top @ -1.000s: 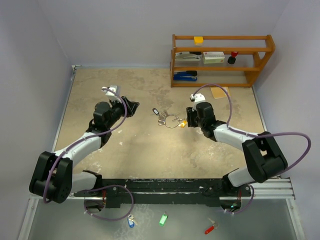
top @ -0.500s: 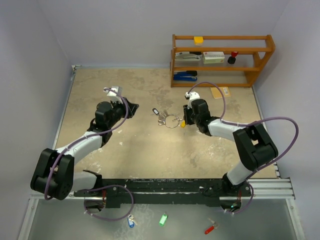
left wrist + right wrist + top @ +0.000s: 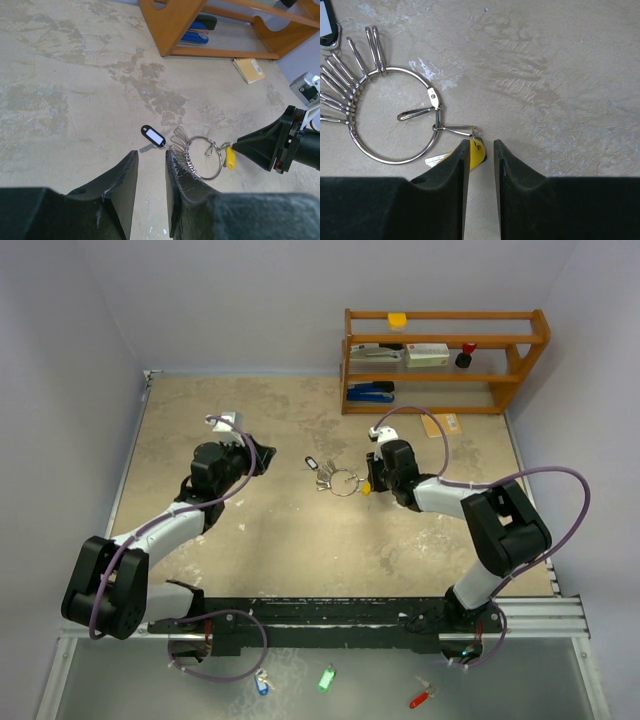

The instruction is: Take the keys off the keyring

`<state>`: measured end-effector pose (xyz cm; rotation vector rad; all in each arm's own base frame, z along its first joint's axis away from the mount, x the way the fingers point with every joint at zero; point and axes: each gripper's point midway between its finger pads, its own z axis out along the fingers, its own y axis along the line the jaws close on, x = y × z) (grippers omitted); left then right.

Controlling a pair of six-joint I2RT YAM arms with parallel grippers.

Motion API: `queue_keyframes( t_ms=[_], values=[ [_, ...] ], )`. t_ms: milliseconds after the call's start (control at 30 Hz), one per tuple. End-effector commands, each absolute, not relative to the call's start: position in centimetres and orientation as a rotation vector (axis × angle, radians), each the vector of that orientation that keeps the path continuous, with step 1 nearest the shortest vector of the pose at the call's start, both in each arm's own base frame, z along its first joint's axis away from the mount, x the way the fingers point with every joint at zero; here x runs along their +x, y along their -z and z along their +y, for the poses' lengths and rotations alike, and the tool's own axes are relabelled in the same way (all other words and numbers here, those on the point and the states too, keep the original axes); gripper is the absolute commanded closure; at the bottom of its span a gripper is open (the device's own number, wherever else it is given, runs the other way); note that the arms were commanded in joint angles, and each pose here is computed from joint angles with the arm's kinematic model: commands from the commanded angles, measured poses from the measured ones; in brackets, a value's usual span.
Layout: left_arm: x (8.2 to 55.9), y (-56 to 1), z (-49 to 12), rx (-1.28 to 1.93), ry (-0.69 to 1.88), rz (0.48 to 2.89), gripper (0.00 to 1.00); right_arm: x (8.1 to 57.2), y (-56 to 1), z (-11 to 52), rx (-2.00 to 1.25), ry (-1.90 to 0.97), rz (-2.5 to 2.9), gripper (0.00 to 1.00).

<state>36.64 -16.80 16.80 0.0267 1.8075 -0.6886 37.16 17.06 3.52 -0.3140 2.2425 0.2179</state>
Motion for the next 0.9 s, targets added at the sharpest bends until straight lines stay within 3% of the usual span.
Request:
queue_keyframes(
  t_ms=[0,533,700,867],
  values=[
    [37.6,-19.6,-17.1,0.012,0.702,1.74,0.75,38.4,-4.7,18.3,-0.306,-0.259,2.196,0.72],
    [37.7,-19.5,-17.2,0.004,0.706,1.74,0.76,39.6,-4.4,18.6,-0.337,-0.23,2.185,0.78],
    [37.7,-19.5,-17.2,0.001,0.709,1.741,0.76,39.7,-4.4,18.8,-0.362,-0.233,2.188,0.98],
    [37.7,-19.5,-17.2,0.002,0.709,1.743,0.76,39.6,-5.0,18.9,-0.381,-0.236,2.175,1.0]
  ],
)
